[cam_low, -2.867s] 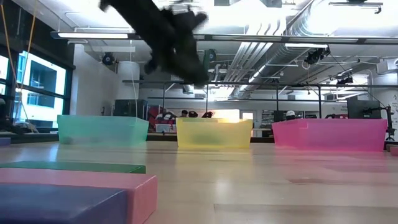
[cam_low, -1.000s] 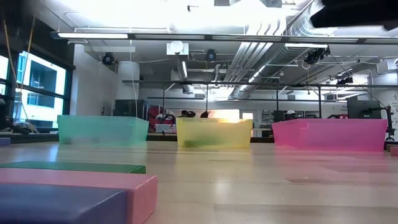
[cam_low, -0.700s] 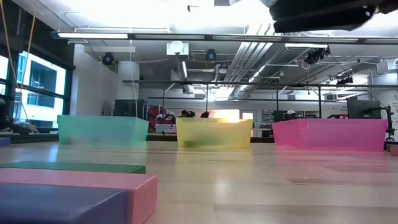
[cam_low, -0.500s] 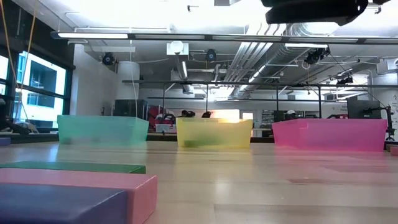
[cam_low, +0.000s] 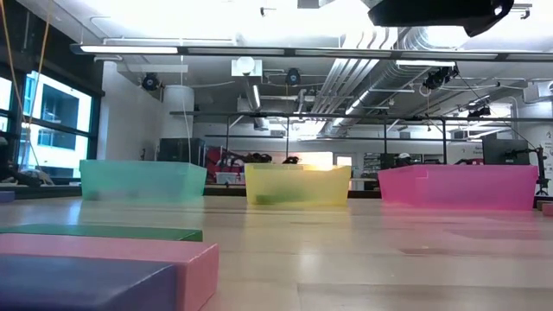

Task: Sort blocks
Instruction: Put the green wooden block into the yellow bin, then put the blue wooden block into the red bin

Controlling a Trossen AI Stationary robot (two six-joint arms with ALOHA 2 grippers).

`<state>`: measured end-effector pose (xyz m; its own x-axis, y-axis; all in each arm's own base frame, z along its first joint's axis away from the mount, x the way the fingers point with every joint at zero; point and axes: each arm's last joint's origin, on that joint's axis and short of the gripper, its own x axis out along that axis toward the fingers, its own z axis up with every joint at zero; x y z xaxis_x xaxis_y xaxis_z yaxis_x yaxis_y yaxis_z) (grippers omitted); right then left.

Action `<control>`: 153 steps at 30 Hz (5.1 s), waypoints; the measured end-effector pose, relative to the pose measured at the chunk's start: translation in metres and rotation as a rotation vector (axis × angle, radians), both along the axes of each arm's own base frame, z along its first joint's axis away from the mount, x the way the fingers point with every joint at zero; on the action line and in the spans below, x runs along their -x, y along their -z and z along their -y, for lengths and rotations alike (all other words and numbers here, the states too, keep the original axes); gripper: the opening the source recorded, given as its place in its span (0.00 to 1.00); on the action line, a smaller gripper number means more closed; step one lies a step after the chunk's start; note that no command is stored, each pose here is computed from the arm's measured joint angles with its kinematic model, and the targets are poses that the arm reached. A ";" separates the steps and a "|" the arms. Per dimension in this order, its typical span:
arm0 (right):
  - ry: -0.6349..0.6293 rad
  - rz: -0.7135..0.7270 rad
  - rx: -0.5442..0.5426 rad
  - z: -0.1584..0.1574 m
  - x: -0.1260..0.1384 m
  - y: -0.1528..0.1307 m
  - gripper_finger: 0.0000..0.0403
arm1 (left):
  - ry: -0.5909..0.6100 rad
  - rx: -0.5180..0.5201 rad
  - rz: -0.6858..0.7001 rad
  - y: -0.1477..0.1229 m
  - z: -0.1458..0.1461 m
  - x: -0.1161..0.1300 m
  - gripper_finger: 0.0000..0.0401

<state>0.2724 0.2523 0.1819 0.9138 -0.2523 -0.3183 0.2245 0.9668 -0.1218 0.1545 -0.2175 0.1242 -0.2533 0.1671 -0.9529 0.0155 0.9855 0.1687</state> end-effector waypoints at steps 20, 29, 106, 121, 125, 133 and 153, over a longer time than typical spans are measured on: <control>-0.137 -0.170 -0.180 -0.024 0.058 0.033 0.51 | -0.057 0.046 0.471 -0.042 -0.009 -0.094 0.17; -0.207 0.050 -0.240 -0.012 0.052 0.038 0.51 | 0.077 0.206 1.152 -0.093 0.010 -0.166 0.17; 0.363 -0.837 -0.620 0.447 -0.097 0.025 0.37 | -0.665 0.210 1.161 -0.086 0.074 -0.036 0.42; 0.276 -0.649 -0.271 0.380 -0.095 -0.082 0.53 | -0.876 0.014 0.768 -0.075 0.060 0.000 0.38; 0.139 -0.513 -0.146 0.321 -0.079 -0.104 0.53 | -0.925 -0.221 0.576 -0.077 0.042 0.012 0.34; -0.078 -0.241 -0.171 0.206 -0.008 -0.081 0.53 | -0.950 -0.407 0.345 -0.080 0.005 0.008 0.28; -0.146 0.049 -0.360 0.084 0.093 -0.029 0.53 | -0.954 -0.072 -0.065 -0.019 -0.105 0.006 0.46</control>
<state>0.1798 0.1685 0.2110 0.9483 0.0015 -0.3174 0.0782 0.9681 0.2381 0.1487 -0.1123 0.1431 -0.3650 -0.0793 -0.9276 -0.7765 0.5756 0.2563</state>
